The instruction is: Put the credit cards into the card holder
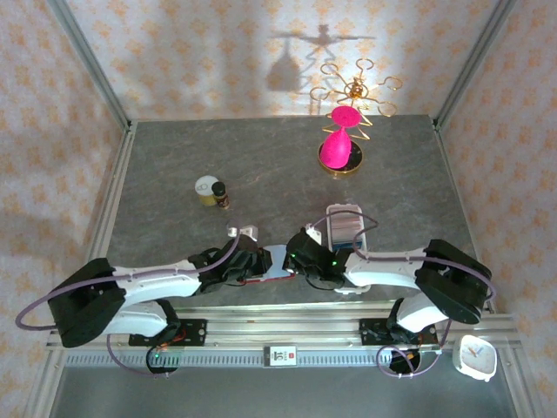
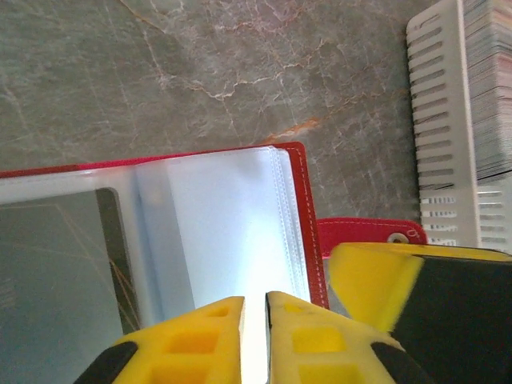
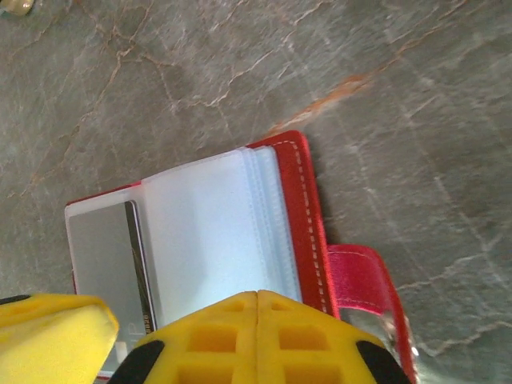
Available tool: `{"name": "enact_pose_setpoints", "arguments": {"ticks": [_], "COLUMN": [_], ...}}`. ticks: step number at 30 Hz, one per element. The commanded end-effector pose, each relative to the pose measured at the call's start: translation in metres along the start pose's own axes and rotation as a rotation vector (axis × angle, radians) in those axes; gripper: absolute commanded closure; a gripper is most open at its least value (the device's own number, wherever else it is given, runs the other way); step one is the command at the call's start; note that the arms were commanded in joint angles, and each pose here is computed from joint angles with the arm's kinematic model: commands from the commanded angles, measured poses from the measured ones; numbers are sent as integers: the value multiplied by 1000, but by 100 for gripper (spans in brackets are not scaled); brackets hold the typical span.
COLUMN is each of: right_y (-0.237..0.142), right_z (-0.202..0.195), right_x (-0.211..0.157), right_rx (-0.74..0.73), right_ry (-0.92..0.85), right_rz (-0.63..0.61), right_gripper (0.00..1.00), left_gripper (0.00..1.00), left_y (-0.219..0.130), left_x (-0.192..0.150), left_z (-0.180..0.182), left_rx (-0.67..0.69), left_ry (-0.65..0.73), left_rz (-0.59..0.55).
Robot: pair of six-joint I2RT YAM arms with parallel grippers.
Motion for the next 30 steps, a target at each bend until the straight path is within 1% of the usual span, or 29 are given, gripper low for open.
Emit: {"name": "enact_pose_setpoints", "arguments": {"ticks": [1, 6, 11, 16, 19, 25, 30], "right_y": [-7, -4, -1, 6, 10, 15, 16], "right_z": [-7, -7, -1, 4, 6, 6, 15], "right_x": [10, 6, 2, -6, -8, -10, -15], "right_rx": [-14, -12, 26, 47, 53, 60, 122], "right_ry": [29, 21, 26, 23, 30, 43, 64], "right_rz": [-69, -45, -17, 33, 49, 69, 109], "right_gripper": [100, 100, 99, 91, 88, 79, 76], "left_gripper": [88, 91, 91, 92, 91, 91, 91], "left_y": [8, 18, 16, 15, 12, 7, 7], "left_x": [5, 0, -7, -17, -18, -22, -24], "left_z": [-17, -9, 10, 28, 33, 41, 47], "left_rx": [-45, -6, 60, 99, 110, 115, 129], "left_ry": [32, 38, 43, 33, 28, 13, 10], "left_rz": [-3, 16, 18, 31, 25, 15, 13]}}
Point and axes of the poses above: each hand's point on the last joint's axis, 136 mm out from that joint toward the fingers, its own y axis out along the fingers, its own z axis along the line the jaws close on, x = y × z, the point moved 3 cm from there along -y, back along the fingers, and after that the axes turned 4 degrees about y, right-handed, at the moved point
